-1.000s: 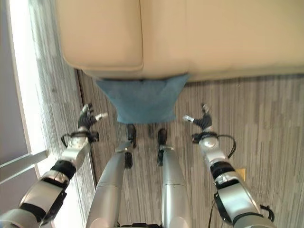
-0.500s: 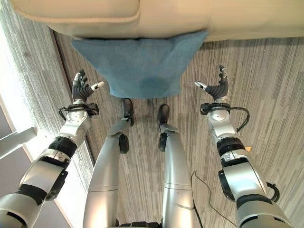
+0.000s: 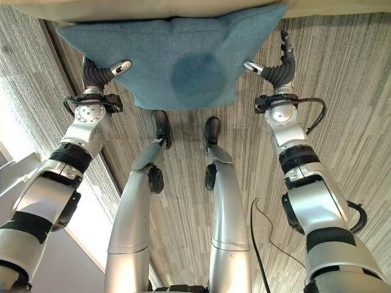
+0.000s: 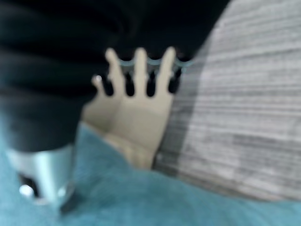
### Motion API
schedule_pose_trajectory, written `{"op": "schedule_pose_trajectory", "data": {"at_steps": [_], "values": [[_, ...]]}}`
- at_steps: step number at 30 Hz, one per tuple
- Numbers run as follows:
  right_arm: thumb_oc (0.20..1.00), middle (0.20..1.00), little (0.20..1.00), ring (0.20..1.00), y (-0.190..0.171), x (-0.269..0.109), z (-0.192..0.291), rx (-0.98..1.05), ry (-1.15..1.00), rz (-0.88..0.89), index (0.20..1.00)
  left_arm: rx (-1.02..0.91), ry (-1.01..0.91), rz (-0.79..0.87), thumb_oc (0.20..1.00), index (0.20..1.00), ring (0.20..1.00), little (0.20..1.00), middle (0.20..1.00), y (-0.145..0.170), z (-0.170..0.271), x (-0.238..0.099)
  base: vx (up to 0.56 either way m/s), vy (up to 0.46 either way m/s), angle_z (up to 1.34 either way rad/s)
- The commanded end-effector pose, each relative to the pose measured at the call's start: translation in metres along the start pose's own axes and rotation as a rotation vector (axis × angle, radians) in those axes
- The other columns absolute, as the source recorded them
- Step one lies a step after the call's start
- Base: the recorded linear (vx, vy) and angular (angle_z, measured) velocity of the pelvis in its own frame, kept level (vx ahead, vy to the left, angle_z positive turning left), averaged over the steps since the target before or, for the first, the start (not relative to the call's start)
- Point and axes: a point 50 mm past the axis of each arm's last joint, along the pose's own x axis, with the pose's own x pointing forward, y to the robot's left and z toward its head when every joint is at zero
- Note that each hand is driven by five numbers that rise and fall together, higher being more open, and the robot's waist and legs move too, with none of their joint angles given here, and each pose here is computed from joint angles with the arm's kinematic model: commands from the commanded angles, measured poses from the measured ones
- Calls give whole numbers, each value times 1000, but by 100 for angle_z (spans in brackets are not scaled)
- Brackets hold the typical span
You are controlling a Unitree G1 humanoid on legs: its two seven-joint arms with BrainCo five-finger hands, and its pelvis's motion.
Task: Pick up all the scattered cushions and arrange them neatly on the sofa.
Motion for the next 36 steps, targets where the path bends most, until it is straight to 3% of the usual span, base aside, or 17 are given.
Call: {"op": "schedule_pose_trajectory", "data": {"at_steps": [1, 9, 14, 15, 16, 17, 21, 26, 36], "values": [[1000, 1000, 1000, 1000, 15, -17, -15, 32, 12, 42, 1000, -13, 23, 7, 1000, 1000, 1000, 1000, 1000, -4, -21, -13, 30, -41, -1], [1000, 1000, 1000, 1000, 50, -12, 10, 77, -30, 119, 1000, -21, -51, -77, 1000, 1000, 1000, 1000, 1000, -40, 2, -11, 6, -25, 0], [1000, 1000, 1000, 1000, 103, -19, 48, 167, -89, 247, 1000, -63, -123, -130, 1000, 1000, 1000, 1000, 1000, -71, 26, -11, 0, 0, 0], [849, 849, 849, 849, 109, -21, 53, 188, -98, 269, 849, -75, -134, -134, 1000, 1000, 1000, 1000, 1000, -73, 30, -11, 0, 0, 0], [200, 200, 200, 200, 114, -23, 58, 204, -113, 284, 200, -84, -143, -138, 849, 849, 849, 849, 849, -74, 32, -12, 6, -18, 3], [200, 200, 200, 200, 119, -27, 68, 253, -150, 309, 200, -125, -164, -151, 200, 200, 200, 200, 200, -77, 36, -15, 4, -11, 3], [200, 200, 200, 200, 117, -32, 69, 274, -182, 323, 200, -159, -166, -162, 200, 200, 200, 200, 200, -76, 31, -22, 0, -3, 1], [200, 200, 200, 200, 87, -42, 42, 282, -185, 287, 200, -212, -127, -192, 200, 200, 200, 200, 200, -69, 3, -46, 0, 0, 0], [200, 200, 200, 200, 38, -120, -41, 294, -43, 231, 200, -205, -55, -305, 200, 200, 200, 200, 200, -36, -51, -118, -23, -5, 0]]}}
